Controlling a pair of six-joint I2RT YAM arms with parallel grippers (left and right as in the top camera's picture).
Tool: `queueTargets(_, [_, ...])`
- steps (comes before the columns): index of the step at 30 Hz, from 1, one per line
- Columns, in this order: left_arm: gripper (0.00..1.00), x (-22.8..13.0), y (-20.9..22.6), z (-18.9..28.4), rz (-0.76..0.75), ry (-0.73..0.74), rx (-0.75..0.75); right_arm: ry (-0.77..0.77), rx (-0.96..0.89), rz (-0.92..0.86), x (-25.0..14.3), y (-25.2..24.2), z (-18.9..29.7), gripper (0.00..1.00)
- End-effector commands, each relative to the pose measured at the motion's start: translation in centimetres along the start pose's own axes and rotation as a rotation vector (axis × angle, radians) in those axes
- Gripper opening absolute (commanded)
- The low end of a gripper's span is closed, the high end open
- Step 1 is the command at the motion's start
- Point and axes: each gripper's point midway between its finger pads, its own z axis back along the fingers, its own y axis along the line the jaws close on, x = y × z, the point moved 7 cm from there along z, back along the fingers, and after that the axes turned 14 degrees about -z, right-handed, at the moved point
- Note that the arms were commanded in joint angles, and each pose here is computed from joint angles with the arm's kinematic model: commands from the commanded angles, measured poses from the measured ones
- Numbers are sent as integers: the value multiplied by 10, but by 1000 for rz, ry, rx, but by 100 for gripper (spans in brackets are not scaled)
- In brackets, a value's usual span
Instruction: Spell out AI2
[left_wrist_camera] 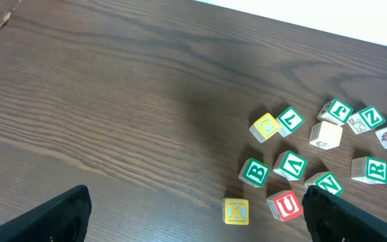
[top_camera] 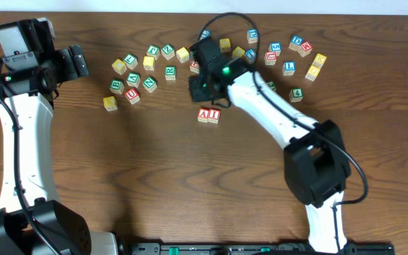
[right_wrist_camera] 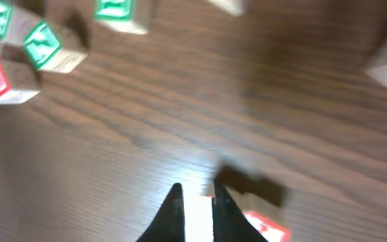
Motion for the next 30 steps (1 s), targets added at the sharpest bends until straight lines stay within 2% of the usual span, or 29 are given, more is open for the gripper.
queueTargets(1, [99, 8, 1, 7, -8, -25, 7, -8, -53, -22, 12, -30, 2, 5])
queueTargets(6, [99, 8, 1, 7, -8, -25, 7, 27, -82, 8, 4, -55, -16, 3])
queueTargets(15, [99, 8, 1, 7, -8, -25, 7, 64, -77, 76, -15, -69, -38, 4])
queueTargets(30, [99, 8, 1, 7, -8, -25, 7, 90, 28, 179, -22, -57, -43, 3])
